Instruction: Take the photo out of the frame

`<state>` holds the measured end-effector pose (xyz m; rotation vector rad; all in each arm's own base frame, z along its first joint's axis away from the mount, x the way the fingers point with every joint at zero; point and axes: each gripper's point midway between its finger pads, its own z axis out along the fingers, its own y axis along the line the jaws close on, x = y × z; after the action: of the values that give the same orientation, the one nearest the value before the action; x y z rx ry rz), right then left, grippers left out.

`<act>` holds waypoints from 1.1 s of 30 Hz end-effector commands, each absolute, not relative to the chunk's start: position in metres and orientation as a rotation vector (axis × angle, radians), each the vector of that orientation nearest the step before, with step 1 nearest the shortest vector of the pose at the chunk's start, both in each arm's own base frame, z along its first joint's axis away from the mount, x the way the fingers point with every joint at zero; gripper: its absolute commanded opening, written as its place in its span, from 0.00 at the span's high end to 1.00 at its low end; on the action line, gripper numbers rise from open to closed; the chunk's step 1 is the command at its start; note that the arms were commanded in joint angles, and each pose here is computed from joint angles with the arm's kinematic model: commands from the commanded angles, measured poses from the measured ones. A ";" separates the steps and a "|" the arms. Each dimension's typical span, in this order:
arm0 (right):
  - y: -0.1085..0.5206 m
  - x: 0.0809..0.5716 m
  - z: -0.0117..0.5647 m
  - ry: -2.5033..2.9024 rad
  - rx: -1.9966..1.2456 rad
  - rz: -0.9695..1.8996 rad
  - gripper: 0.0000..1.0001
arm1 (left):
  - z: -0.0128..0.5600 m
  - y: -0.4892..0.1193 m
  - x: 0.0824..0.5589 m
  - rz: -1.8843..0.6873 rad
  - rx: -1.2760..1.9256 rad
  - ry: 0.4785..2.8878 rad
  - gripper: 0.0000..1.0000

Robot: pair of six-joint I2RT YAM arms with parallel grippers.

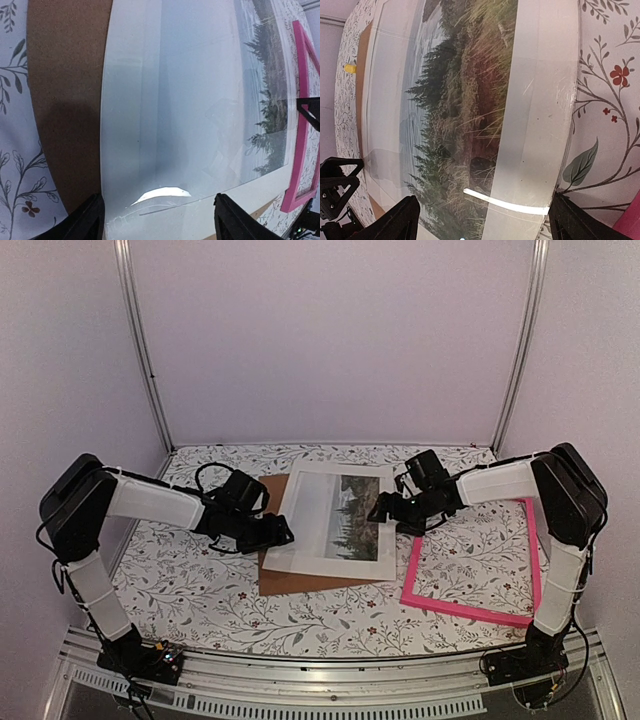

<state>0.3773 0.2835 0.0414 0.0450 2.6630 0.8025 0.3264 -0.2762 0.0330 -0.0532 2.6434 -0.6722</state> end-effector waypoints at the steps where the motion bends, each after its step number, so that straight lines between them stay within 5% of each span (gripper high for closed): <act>1: 0.295 0.378 0.051 2.650 -0.003 0.847 0.08 | 0.025 -0.272 0.306 -0.658 -0.047 2.717 0.23; 33: 0.301 0.369 0.096 2.569 0.033 1.143 0.09 | 0.015 -0.270 0.306 -0.630 -0.064 2.733 0.23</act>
<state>0.3753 0.2932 0.0787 0.0668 2.6046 1.0566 0.3227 -0.2743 0.0330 -0.0622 2.6590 -0.6665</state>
